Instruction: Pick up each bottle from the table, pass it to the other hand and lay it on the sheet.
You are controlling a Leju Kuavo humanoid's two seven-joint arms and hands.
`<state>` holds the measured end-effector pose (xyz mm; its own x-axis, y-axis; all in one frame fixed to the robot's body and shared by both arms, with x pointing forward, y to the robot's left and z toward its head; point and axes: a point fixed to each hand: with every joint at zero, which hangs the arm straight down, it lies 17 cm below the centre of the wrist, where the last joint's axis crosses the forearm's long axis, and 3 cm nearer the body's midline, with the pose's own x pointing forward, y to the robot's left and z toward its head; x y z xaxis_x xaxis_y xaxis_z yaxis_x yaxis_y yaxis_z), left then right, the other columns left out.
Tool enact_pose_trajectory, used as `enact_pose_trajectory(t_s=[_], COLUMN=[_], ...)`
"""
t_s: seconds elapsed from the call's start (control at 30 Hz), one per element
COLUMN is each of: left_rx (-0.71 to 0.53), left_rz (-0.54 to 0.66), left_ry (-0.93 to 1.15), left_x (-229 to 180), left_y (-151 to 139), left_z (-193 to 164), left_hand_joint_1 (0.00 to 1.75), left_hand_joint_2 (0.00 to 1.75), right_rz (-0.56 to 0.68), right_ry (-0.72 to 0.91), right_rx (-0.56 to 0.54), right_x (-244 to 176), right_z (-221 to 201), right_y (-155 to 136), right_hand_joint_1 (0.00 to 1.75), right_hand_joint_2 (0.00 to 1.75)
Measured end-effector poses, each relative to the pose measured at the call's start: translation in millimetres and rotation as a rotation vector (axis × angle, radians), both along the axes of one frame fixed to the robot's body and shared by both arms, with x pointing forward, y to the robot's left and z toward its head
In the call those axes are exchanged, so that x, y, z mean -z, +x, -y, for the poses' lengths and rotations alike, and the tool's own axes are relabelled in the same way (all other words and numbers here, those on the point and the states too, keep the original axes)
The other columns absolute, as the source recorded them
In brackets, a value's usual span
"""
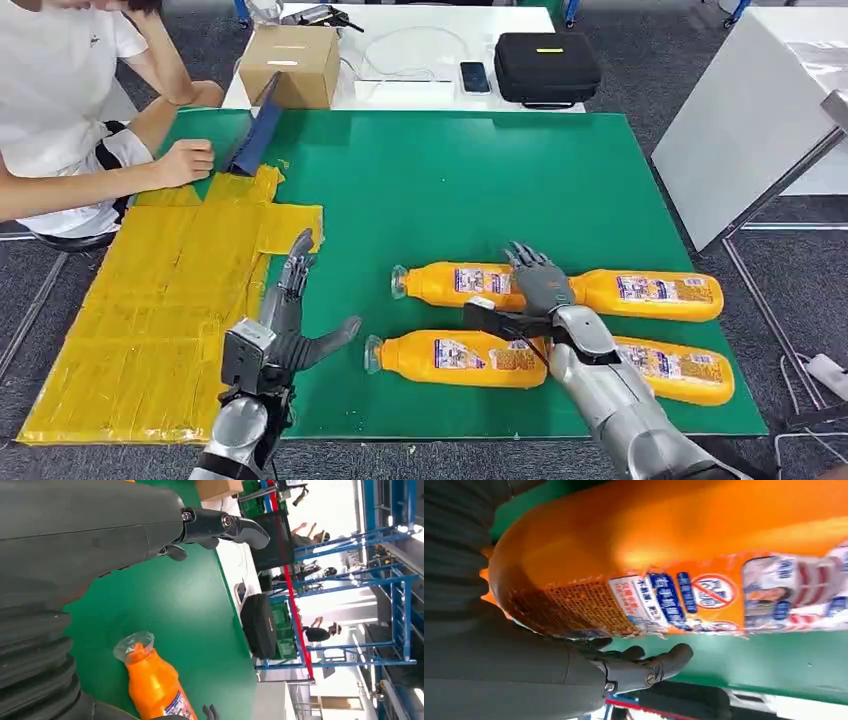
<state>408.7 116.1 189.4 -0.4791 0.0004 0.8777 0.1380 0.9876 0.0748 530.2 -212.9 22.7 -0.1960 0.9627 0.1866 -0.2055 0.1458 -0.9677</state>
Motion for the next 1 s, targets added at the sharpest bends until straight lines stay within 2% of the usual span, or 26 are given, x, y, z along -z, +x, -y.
enact_pose_trajectory(t_s=[1.0], left_rx=[0.006], left_rz=[-0.01], left_ry=[0.001], left_x=[4.1], left_y=[2.7], left_z=[2.2], left_hand_joint_1=[0.0], left_hand_joint_2=[1.75], right_rz=[-0.025], right_ry=[-0.007], right_rx=[0.022], right_x=[5.4], right_z=[11.9], right_y=[3.2], right_hand_joint_1=[0.0], right_hand_joint_2=[1.75])
